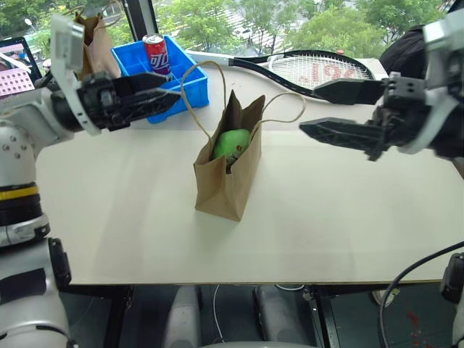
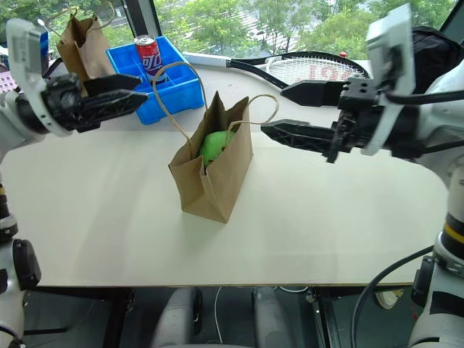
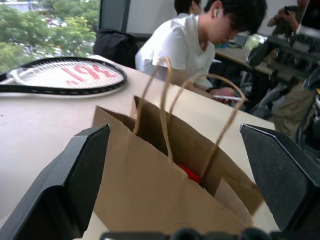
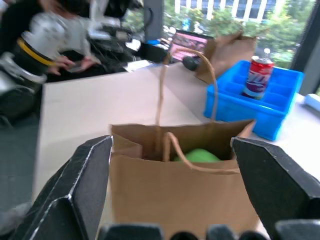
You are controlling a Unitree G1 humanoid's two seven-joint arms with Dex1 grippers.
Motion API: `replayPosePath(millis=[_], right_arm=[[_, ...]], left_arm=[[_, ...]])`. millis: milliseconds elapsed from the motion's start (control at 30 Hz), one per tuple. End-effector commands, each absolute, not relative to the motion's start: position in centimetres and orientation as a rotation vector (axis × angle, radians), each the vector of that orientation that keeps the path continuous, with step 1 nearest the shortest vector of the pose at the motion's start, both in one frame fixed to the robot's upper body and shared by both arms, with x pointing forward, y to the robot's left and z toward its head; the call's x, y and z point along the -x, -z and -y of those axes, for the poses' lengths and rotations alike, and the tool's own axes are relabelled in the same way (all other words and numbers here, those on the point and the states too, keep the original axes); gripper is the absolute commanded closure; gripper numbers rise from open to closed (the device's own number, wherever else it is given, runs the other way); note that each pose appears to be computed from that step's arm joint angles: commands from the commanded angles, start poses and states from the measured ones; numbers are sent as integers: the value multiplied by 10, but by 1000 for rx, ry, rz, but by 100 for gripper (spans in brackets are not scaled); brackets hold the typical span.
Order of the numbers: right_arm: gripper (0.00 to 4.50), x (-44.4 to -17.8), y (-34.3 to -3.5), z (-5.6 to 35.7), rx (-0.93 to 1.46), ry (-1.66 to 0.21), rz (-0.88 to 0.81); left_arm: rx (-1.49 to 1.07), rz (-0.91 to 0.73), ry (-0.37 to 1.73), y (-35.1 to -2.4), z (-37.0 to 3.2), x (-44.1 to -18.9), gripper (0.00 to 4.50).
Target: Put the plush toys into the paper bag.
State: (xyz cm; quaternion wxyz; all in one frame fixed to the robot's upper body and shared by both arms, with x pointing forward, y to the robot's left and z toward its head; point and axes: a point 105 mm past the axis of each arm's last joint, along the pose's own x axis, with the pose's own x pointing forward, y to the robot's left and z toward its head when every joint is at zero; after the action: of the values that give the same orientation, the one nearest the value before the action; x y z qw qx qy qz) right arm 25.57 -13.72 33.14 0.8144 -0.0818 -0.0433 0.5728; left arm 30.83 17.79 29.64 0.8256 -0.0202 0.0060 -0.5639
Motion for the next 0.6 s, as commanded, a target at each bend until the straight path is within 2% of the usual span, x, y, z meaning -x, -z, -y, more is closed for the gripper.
replayPosePath(millis=[33,133,167,333,400,600], right_arm=[[78,-245,-330,148,168,-1219,47],[163,-258,-296,146,187,-1148,-53],[209,-264,-287,144,198,-1124,-67],[362,-297,-234,126,337,-981,-91],[444,-303,-225,115,337,-966,-61],[444,-306,-217,83,296,-986,28]], left_arm=[[-51,-51,1328,-286,-176,-278,0],[-119,-154,1306,-258,-172,-276,0],[-135,-160,1290,-253,-170,-278,0],[-105,-160,1254,-239,-150,-283,0],[-88,-160,1234,-234,-143,-284,0],[11,-164,1198,-231,-124,-284,0]])
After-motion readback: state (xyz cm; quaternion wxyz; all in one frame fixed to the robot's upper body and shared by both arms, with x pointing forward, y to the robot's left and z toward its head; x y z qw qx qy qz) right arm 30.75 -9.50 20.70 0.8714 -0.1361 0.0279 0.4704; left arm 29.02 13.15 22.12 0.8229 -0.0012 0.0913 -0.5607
